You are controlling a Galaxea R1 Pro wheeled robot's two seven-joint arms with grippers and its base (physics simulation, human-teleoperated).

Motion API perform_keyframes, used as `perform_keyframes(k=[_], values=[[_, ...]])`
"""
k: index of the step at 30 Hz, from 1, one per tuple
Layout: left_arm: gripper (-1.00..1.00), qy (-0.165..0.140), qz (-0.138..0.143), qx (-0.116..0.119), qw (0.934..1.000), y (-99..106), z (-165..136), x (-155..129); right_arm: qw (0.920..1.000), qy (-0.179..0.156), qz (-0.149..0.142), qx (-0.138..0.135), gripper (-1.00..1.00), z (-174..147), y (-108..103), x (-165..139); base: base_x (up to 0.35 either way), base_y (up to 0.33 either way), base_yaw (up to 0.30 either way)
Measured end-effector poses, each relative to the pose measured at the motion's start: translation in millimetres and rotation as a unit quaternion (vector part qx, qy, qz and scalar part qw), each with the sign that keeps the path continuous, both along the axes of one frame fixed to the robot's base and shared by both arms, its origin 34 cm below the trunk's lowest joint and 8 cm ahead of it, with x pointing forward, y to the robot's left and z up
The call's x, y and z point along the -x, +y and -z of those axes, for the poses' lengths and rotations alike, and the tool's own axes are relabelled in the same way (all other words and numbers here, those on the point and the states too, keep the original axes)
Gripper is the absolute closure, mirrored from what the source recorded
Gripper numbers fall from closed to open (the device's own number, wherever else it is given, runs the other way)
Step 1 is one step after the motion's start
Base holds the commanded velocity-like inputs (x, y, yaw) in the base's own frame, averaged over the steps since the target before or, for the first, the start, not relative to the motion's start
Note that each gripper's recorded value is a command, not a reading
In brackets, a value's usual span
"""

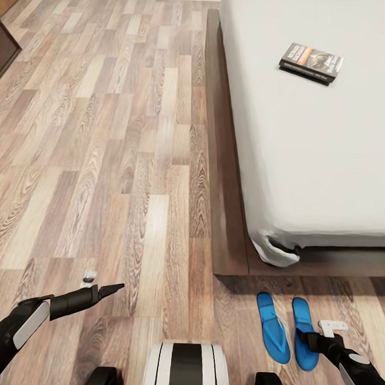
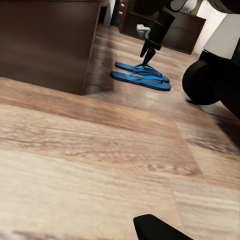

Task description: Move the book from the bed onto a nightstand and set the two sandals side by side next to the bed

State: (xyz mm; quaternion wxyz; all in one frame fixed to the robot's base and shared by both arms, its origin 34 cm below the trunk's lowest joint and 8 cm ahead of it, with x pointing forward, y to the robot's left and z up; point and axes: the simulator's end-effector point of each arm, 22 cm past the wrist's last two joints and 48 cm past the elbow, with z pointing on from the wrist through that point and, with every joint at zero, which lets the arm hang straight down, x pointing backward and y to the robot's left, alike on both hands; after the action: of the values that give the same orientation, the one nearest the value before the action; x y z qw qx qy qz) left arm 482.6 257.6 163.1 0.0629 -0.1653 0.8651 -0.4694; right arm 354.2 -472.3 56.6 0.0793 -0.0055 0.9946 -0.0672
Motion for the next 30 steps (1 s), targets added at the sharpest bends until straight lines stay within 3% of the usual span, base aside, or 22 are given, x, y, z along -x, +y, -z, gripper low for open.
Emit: perform_keyframes(k=[8,13,24,30], values=[[-1.0,-0.017,0.0,0.0,0.9999,0.1,-14.3,-10.7,0.9999,-0.017,0.0,-0.001,-1.0,-9.9,0.2,-14.2,0.0,0.0,0.0],[-1.0,-0.016,-0.008,0.006,0.9998,8.1,-21.6,-7.1,0.9997,0.0,-0.012,0.019,-1.0,-14.1,-19.8,-5.5,0.0,0.0,0.0],[-1.0,0.01,-0.008,0.013,0.9998,-2.9,-16.0,27.2,0.9996,0.023,-0.002,0.018,-1.0,-9.7,-19.3,17.5,0.0,0.0,0.0],[-1.0,0.015,-0.008,0.012,0.9998,-3.2,-14.7,31.5,0.9991,0.039,0.003,0.019,-1.0,-7.9,-20.5,33.3,0.0,0.0,0.0]])
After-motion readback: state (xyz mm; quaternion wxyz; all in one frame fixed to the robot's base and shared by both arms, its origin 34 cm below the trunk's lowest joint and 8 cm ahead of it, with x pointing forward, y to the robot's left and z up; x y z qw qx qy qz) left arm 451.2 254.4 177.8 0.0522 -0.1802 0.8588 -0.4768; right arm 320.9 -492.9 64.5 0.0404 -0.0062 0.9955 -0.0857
